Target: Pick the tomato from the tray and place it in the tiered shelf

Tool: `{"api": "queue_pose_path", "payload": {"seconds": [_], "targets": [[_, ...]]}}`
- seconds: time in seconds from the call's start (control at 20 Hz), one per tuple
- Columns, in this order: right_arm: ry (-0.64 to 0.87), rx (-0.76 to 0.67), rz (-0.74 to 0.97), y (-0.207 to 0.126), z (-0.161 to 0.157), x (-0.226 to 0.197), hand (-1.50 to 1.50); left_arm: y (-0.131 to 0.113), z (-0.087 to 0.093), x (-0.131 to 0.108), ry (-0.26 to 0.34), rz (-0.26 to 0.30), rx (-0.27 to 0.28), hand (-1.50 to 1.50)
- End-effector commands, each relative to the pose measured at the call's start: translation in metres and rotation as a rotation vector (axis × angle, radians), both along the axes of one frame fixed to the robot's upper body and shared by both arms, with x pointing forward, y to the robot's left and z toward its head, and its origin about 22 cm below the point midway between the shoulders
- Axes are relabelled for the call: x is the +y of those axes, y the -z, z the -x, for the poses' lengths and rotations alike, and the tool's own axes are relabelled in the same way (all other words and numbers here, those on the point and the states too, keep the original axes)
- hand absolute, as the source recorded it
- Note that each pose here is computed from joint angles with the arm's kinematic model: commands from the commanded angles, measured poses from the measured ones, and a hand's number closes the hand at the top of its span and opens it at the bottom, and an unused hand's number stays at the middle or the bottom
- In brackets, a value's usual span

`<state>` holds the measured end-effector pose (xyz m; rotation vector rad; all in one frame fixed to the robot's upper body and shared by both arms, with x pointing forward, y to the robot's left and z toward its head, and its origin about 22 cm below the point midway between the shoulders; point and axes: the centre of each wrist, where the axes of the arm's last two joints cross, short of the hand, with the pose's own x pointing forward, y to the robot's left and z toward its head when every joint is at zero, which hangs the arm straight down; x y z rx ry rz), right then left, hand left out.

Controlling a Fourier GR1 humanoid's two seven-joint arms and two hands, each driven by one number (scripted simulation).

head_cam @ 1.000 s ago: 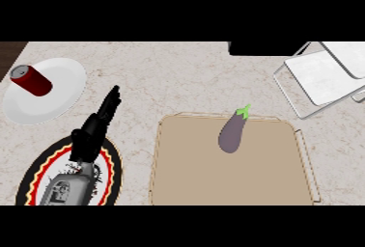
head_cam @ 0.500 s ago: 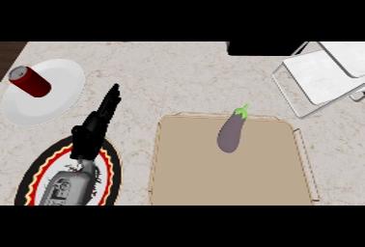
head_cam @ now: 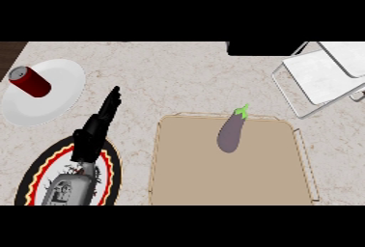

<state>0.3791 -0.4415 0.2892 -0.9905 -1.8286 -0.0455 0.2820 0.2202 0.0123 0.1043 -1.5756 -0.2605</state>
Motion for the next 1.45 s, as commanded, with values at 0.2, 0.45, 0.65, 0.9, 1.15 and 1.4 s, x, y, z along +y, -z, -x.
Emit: {"api": "queue_pose_path", "payload": {"seconds": [0.2,0.45,0.65,0.9,1.15,1.4], "targets": [[0.001,-0.173,-0.273,-0.044,0.022,-0.025,-1.50,0.003,0.007,-0.001,-0.002,-0.015,-0.010,0.00],[0.114,-0.202,-0.383,-0.075,0.062,-0.068,-1.50,-0.002,0.001,-0.015,0.009,-0.014,-0.004,0.00],[0.181,-0.115,-0.425,-0.077,0.109,-0.116,-1.50,0.007,0.015,-0.002,-0.010,-0.009,-0.001,0.00],[0.211,0.053,-0.374,-0.058,0.153,-0.158,-1.50,-0.010,-0.003,-0.005,-0.008,-0.004,-0.001,0.00],[0.225,0.095,-0.327,-0.055,0.211,-0.192,-1.50,0.002,0.002,0.007,-0.023,0.012,-0.003,0.00],[0.159,0.128,-0.328,-0.049,0.249,-0.209,-1.50,-0.004,-0.003,0.003,-0.027,0.007,-0.007,0.00]]}}
